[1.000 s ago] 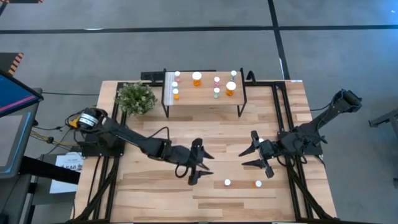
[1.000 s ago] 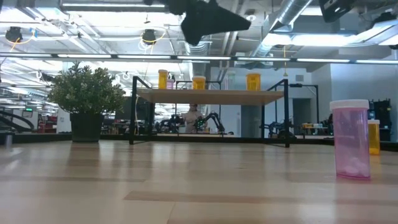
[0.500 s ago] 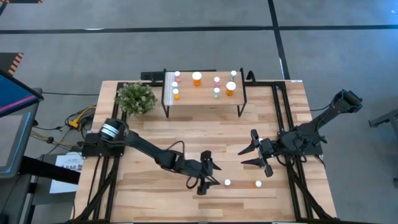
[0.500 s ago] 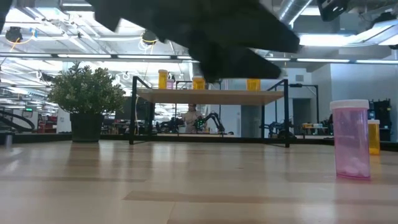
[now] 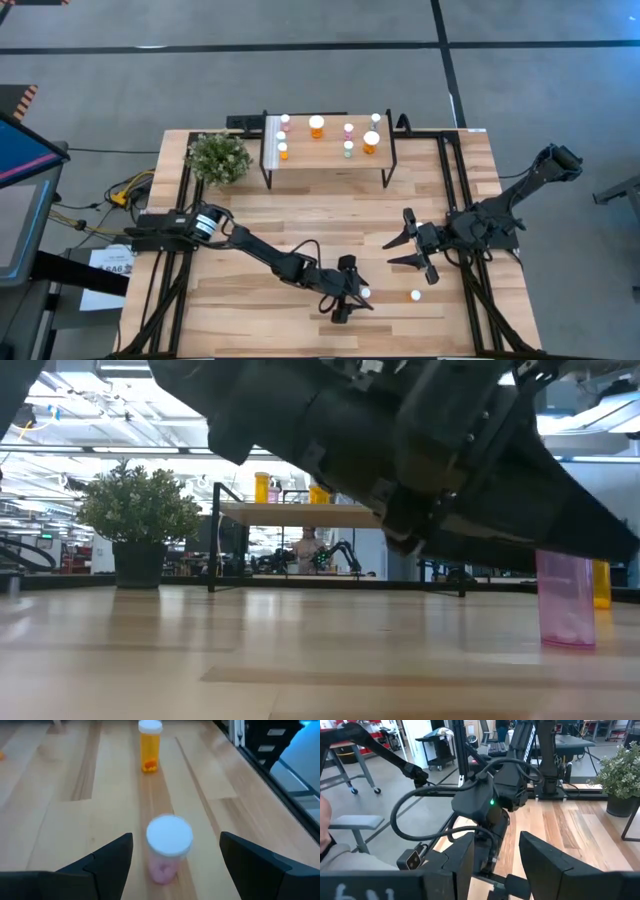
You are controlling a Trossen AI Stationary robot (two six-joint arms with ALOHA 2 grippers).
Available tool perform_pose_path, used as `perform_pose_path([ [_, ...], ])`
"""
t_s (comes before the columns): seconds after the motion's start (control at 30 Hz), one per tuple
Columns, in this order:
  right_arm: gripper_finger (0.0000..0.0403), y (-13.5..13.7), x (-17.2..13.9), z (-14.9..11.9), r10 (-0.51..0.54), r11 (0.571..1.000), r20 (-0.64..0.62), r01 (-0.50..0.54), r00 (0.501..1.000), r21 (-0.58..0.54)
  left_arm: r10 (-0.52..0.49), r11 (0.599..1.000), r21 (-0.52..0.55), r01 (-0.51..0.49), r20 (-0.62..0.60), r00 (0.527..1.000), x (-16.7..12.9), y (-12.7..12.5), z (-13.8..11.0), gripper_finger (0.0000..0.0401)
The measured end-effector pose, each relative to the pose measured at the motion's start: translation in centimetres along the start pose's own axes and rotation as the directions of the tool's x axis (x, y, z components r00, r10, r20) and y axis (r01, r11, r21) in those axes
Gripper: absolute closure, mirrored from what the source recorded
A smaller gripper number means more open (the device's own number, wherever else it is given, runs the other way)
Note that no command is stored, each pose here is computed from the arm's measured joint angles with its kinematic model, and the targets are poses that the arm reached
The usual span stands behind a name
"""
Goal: Pick and place medicine bottles onto shelf by color
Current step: Put the pink pill bottle on the shelf
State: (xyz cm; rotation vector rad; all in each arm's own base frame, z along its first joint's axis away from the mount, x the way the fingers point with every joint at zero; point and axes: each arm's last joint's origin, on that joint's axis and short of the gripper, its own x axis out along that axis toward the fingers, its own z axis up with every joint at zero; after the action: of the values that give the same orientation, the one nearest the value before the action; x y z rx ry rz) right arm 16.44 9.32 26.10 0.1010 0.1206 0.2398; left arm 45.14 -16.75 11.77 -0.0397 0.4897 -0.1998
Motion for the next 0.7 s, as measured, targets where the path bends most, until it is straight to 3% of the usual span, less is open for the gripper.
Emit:
perform_pose_path([
  [0.2,0.0225,0.00,0.00,0.01,0.000,1.000,0.001,0.000,1.000,0.000,0.025,1.000,0.001,-0.025,-0.008,1.000,0.08,0.10,-0.16,0.0130],
  [0.5,0.0221,0.00,0.00,0.01,0.000,1.000,0.001,0.000,1.000,0.001,0.027,1.000,-0.014,-0.027,-0.006,1.000,0.08,0.12,-0.15,0.0224],
  [0.7,0.0225,0.00,0.00,0.01,0.000,1.000,0.001,0.000,1.000,0.001,0.030,0.999,-0.028,-0.030,0.002,1.000,0.11,0.38,-0.04,0.0261],
])
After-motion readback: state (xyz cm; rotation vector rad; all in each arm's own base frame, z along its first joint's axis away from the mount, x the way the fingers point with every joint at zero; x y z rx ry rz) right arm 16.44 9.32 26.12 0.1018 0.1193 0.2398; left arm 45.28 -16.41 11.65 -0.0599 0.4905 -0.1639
